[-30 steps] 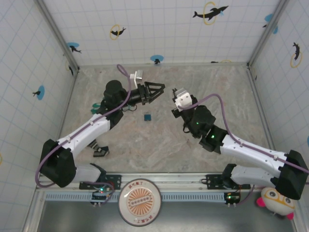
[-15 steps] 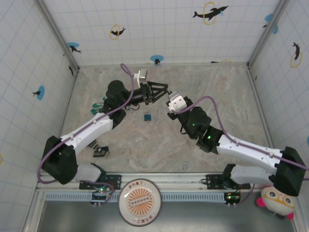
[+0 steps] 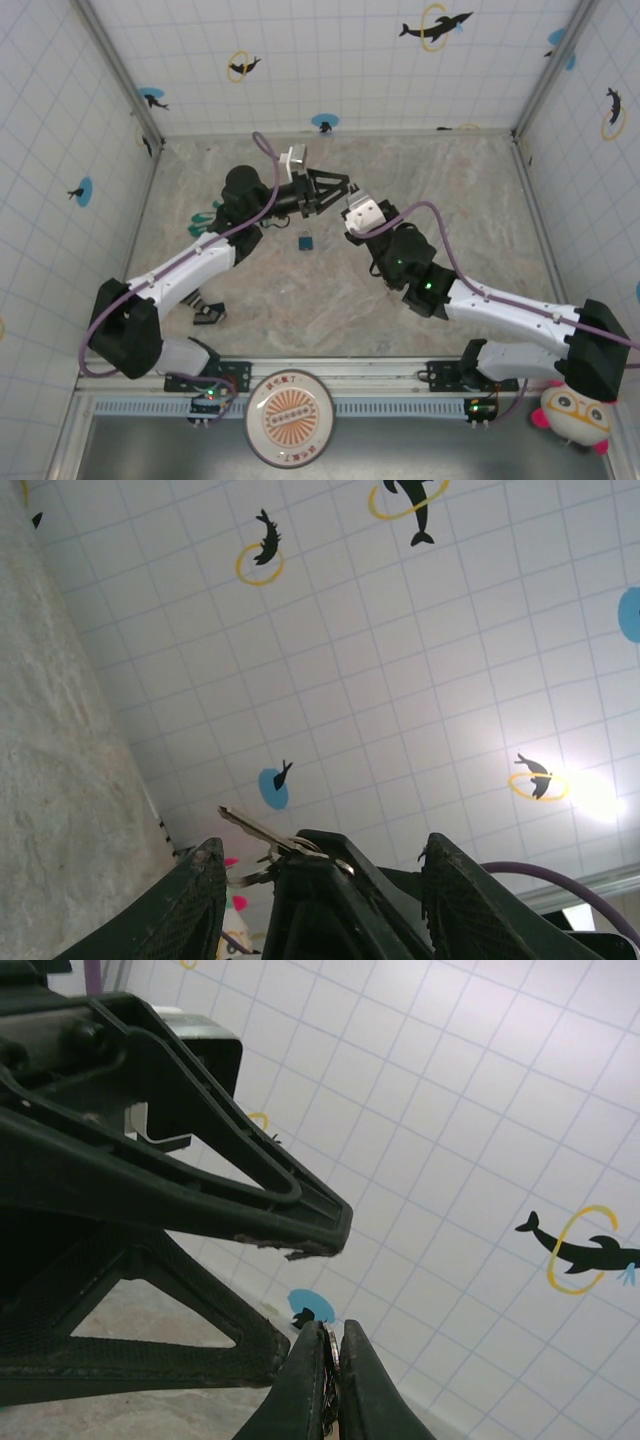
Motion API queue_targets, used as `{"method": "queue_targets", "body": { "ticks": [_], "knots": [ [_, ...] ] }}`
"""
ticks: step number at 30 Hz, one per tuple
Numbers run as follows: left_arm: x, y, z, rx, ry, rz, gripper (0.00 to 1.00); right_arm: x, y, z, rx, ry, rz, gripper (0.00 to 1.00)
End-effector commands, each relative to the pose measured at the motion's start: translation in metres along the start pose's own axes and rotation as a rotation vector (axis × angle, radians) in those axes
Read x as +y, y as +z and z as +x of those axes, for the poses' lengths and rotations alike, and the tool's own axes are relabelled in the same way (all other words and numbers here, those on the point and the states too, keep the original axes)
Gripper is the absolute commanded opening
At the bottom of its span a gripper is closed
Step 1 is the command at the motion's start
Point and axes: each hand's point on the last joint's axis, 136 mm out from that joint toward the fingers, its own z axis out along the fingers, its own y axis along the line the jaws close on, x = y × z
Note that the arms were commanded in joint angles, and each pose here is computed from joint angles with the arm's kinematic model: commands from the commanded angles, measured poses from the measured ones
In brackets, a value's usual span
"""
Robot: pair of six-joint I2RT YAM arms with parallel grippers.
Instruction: Unlock with the key
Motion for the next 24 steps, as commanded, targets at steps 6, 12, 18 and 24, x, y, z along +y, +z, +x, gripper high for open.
{"method": "queue_targets", "body": {
  "ticks": [6,12,18,24],
  "knots": [
    [-0.012,0.005,-0.002,0.014,0.035,0.029,0.56,0.006,-0.005,-0.021,-0.062,0.006,-0.033,0.0],
    [-0.015,0.005,-0.001,0.02,0.039,0.036,0.36,0.015,-0.004,-0.012,-0.033,-0.071,-0.042,0.0],
    [-0.014,0.005,0.0,0.027,0.04,0.035,0.22,0.022,-0.005,-0.004,-0.008,-0.135,-0.058,0.0],
    [-0.011,0.006,0.0,0.032,0.034,0.031,0.14,0.027,-0.005,0.006,0.022,-0.185,-0.055,0.0]
  ]
}}
